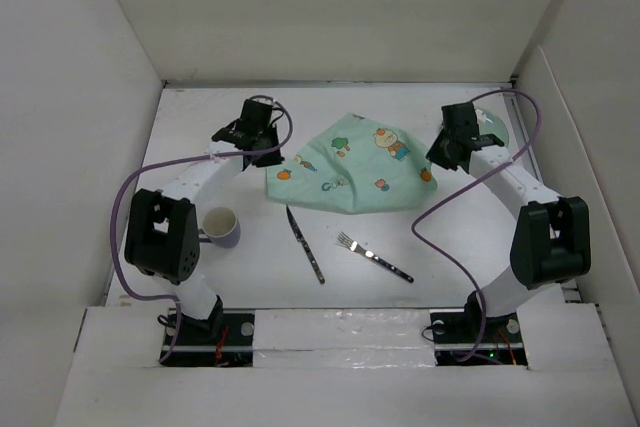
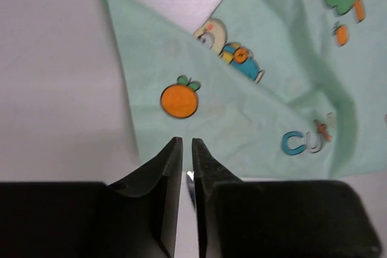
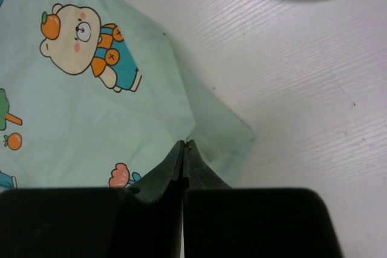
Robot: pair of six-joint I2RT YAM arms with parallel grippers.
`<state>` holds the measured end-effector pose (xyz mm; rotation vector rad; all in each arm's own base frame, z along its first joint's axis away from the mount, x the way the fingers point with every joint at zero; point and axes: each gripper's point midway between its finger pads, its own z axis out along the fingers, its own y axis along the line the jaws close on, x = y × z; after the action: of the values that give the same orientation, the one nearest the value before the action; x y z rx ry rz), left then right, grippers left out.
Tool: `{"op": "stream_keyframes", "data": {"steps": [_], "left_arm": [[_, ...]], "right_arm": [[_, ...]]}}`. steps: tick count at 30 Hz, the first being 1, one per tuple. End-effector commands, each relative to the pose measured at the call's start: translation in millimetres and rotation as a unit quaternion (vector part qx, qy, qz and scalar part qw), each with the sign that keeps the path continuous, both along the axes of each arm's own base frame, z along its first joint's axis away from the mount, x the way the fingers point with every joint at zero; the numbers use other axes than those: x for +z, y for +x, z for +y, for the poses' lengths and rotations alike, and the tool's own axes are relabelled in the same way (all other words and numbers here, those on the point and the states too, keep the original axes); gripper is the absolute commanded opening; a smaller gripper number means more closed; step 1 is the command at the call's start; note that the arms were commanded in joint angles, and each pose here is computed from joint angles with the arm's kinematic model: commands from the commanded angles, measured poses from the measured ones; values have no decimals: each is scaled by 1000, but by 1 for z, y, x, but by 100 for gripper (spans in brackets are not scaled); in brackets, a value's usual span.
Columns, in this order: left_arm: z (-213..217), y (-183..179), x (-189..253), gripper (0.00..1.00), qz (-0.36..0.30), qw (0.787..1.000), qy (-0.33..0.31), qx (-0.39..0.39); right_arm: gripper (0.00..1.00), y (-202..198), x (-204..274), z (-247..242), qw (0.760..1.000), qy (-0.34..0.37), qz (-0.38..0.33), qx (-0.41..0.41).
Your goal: Set the dinner table for one person
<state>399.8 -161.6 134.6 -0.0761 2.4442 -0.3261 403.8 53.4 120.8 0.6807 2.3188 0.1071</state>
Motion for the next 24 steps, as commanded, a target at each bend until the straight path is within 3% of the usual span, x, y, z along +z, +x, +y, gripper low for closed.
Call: {"op": "stream_keyframes", "data": {"steps": [1, 2, 3, 4, 6, 13, 19, 21, 23, 24], "left_arm": [[20, -23, -13, 9, 13, 999, 23, 29], [22, -27, -17, 14, 19, 999, 23, 34], [25, -35, -27, 34, 30, 999, 25, 38], [24, -37, -29, 45, 32, 998, 17, 46], [19, -40, -37, 59, 38, 998, 2, 45], [16, -30, -65, 63, 67, 995, -1, 76], [16, -9, -84, 54, 73, 993, 19, 90], [16, -2, -84, 33, 67, 993, 23, 93], [14, 7, -75, 0, 53, 994, 17, 94], [12, 10, -68, 0, 48, 995, 15, 89]], "right_arm": [[0, 18, 21, 8, 999, 14, -45, 21], [0, 19, 23, 9, 998, 15, -48, 25], [0, 19, 23, 12, 998, 20, -48, 32], [0, 21, 24, 14, 998, 22, -50, 38], [0, 21, 23, 16, 997, 23, -48, 48], [0, 19, 29, 22, 995, 31, -60, 68], [0, 19, 42, 28, 993, 42, -75, 82], [0, 20, 47, 31, 992, 46, -80, 91], [0, 21, 53, 33, 991, 50, -86, 94], [0, 22, 55, 34, 990, 52, -88, 96]]}}
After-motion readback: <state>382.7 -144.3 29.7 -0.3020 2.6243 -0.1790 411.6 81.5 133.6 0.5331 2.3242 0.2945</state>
